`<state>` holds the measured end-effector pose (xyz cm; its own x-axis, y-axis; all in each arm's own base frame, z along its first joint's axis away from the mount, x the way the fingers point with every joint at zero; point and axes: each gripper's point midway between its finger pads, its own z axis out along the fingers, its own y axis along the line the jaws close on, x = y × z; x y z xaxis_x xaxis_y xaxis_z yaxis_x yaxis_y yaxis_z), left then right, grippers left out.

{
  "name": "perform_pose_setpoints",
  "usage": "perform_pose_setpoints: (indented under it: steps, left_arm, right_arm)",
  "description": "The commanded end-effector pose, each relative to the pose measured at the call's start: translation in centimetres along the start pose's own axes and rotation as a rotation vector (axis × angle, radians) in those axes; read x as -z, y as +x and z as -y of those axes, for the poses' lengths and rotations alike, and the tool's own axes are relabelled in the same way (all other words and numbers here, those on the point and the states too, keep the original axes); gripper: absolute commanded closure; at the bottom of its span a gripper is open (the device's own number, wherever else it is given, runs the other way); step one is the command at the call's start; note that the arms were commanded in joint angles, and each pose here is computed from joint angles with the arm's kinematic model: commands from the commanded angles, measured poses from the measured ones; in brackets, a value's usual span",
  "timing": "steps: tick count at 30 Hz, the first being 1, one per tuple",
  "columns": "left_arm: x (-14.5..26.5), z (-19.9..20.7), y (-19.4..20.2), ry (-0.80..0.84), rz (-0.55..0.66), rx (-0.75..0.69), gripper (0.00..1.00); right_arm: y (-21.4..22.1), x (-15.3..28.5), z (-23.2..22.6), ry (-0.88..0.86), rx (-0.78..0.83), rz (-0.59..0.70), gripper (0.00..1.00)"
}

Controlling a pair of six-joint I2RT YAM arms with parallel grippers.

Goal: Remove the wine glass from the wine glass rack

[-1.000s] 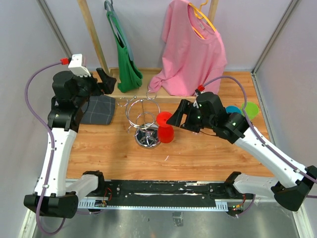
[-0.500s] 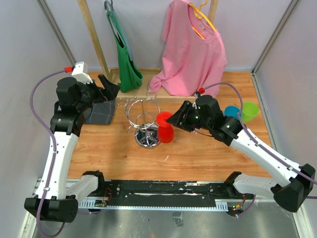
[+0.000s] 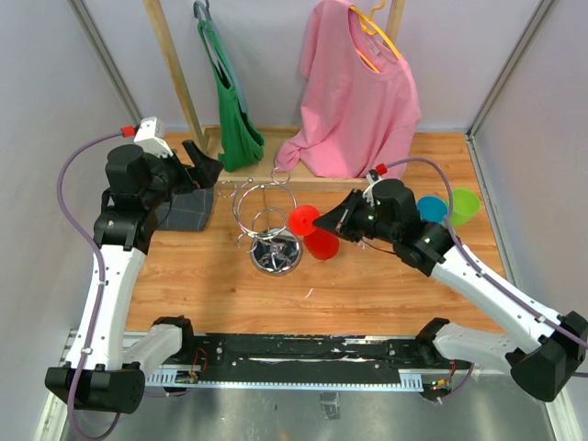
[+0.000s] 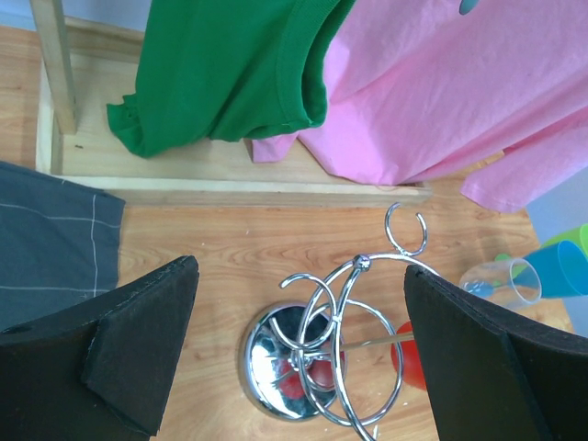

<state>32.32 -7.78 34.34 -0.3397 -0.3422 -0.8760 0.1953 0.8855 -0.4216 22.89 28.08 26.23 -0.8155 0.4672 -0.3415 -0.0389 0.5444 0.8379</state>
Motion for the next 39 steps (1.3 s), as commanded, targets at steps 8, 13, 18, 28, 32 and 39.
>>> perform_pose_setpoints:
  steps: [8,13,18,28,32,39]
  left_arm:
    - [0.3,0.5,-0.4,0.021,0.0,-0.007,0.01]
    - [0.2,0.8,-0.7,0.033,0.003,-0.01,0.01]
    - [0.5,1.1,-1.1,0.042,0.009,-0.015,0.01]
    - [1.1,2.7,-2.8,0.102,0.041,-0.046,0.01]
    - [1.8,4.4,-4.1,0.166,0.07,-0.051,0.01]
    - [3.3,9.7,-6.3,0.415,0.079,0.038,0.03]
  right_arm:
    - [-1.7,1.7,-1.6,-0.144,-0.142,0.09,0.99]
    - [-3.0,2.1,-1.7,-0.196,-0.208,0.15,1.0]
    - [-4.0,3.1,-1.8,-0.241,-0.249,0.195,0.99]
    - [-4.1,7.8,-2.2,-0.241,-0.254,0.249,0.99]
    - [-4.6,11.1,-2.6,-0.233,-0.236,0.311,0.99]
    - [-5.8,14.6,-4.7,-0.277,-0.207,0.388,0.99]
